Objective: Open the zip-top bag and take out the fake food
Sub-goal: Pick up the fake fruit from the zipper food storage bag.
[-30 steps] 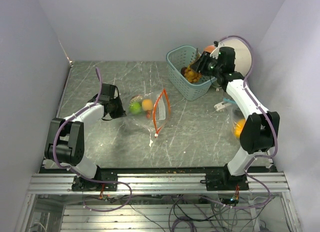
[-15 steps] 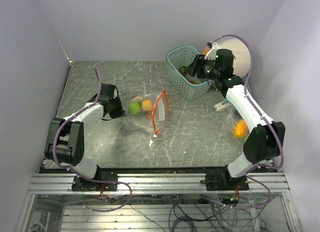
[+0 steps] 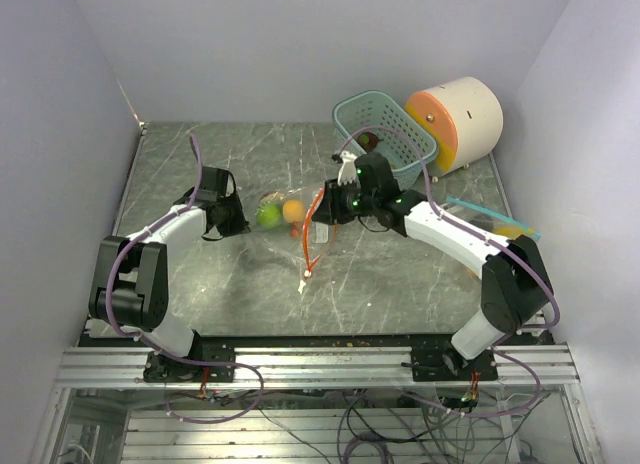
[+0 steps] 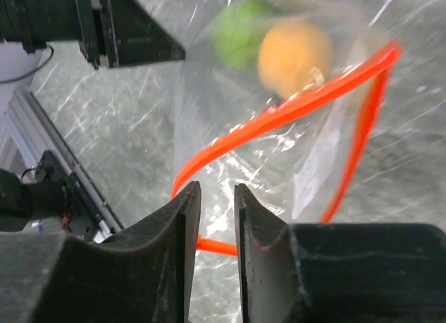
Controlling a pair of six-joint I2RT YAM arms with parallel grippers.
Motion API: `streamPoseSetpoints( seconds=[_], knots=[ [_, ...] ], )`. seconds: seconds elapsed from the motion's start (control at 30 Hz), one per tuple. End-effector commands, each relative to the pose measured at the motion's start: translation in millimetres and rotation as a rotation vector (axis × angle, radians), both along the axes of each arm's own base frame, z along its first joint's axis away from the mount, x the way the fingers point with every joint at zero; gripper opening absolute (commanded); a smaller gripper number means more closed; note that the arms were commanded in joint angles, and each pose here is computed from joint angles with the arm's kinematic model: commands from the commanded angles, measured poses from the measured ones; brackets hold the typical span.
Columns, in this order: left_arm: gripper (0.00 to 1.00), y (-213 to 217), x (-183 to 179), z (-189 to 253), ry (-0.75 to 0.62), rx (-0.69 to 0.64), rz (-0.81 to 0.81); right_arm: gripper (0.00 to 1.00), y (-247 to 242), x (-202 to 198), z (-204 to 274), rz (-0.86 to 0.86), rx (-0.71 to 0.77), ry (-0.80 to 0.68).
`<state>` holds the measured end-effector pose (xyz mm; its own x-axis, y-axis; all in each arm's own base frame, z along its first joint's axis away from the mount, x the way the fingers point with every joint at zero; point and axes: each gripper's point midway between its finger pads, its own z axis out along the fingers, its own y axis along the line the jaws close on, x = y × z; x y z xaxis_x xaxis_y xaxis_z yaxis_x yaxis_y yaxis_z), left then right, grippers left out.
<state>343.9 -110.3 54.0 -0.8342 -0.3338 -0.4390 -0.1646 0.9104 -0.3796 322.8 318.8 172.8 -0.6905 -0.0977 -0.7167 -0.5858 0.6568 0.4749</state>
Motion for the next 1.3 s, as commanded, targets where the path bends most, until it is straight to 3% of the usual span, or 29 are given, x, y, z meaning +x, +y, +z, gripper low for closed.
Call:
streamPoseSetpoints(
  seconds=[0.0, 0.4, 0.53, 0.9, 1.17, 1.27],
  knots=[
    [0.07, -2, 12, 13, -0.033, -0.018, -0.014, 0.24, 19, -11, -17, 0.017, 0.048, 0.071],
    [0.07, -7, 0, 15, -0.021, -0.044, -0.061, 0.21, 59, 30, -58, 0.019, 0.085, 0.11],
    [0.07, -13, 0, 9, 0.002, -0.068, -0.08, 0.28, 63, 38, -81, -0.004, 0.059, 0.12],
    [0.07, -12, 1, 9, 0.011, -0.059, -0.08, 0.41, 68, 35, -141, 0.003, -0.15, 0.098],
    [0.07, -9, -4, 4, 0.022, -0.045, -0.071, 0.44, 67, 27, -162, -0.004, -0.318, 0.036],
    [0.07, -8, -7, 2, 0.033, -0.043, -0.072, 0.4, 64, 28, -169, -0.023, -0.377, 0.035]
  ],
)
